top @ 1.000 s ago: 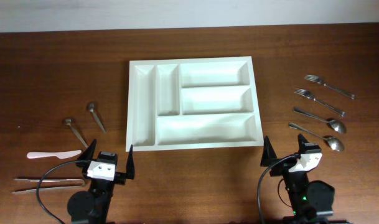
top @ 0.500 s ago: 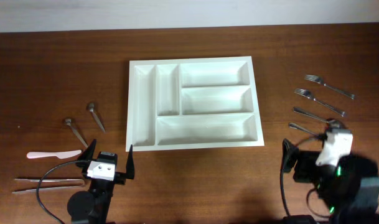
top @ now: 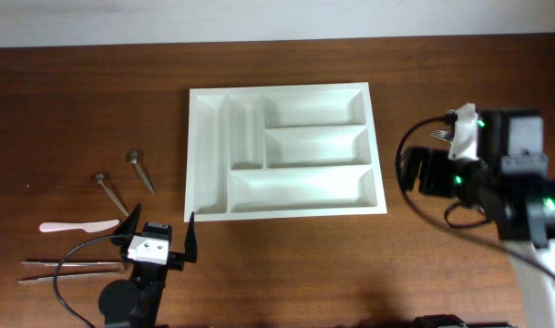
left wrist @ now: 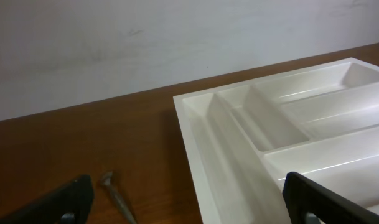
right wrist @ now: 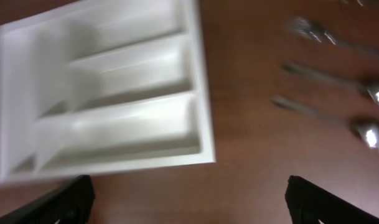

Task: Pack container
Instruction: 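Lower the right gripper over a silver spoon and align with its handle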

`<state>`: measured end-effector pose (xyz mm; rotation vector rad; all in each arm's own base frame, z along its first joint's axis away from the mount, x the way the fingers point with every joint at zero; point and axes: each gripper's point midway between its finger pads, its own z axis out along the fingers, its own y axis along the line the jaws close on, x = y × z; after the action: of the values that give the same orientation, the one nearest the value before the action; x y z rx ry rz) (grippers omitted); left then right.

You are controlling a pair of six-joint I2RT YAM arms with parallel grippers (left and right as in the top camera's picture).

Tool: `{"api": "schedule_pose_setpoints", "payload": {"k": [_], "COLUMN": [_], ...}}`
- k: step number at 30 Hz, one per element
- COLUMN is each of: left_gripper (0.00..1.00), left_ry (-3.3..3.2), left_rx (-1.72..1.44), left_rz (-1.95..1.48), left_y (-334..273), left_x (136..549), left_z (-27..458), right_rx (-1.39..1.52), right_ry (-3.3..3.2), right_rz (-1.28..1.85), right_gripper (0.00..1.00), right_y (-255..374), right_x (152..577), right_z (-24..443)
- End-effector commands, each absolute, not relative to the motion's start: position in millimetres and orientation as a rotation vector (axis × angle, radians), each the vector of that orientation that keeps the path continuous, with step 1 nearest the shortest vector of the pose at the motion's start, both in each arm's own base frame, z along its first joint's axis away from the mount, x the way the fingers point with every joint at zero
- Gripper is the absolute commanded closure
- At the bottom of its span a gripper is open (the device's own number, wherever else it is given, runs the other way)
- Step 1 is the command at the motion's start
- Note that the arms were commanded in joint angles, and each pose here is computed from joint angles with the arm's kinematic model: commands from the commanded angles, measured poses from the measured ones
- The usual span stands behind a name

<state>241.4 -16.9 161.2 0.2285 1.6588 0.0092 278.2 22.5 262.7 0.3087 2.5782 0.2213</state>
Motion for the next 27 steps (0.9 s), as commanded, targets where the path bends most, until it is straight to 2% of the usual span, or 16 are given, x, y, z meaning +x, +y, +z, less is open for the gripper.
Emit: {"api": "schedule_pose_setpoints", "payload": {"k": [1, 4, 7, 10, 16, 27], "left_gripper": [0.01, 0.01, 0.01, 0.01, 0.01, 0.01], "left_ry": [1.657, 1.657, 1.657, 1.657, 1.657, 1.657], "left_rx": [0.229, 0.229, 0.229, 0.229, 0.229, 0.229], "left_rz": [0.024, 0.024, 0.024, 0.024, 0.024, 0.024], "left_y": [-14.8, -14.8, -14.8, -14.8, -14.8, -14.8], "left_x": [241.6, 241.6, 241.6, 241.6, 241.6, 241.6], "left_z": [159.2, 159.2, 159.2, 159.2, 159.2, 159.2], "right_rx": [0.937, 1.528, 1.945, 2.098, 2.188, 2.687], "right_ry": [2.466, 2.266, 2.041, 1.94, 1.914, 1.75], "right_rz": [-0.005, -0.184, -0.206, -0.117, -0.162, -0.24], "right_gripper": [0.01, 0.01, 0.01, 0.01, 0.01, 0.01], "right_y": [-30.2, -73.8, -93.2, -101.4, -120.4, -117.0], "right_x": [274.6, 242.4, 220.9, 226.2, 231.4, 239.9], "right_z": [252.5, 235.2, 223.0, 216.2, 199.0, 129.6]}}
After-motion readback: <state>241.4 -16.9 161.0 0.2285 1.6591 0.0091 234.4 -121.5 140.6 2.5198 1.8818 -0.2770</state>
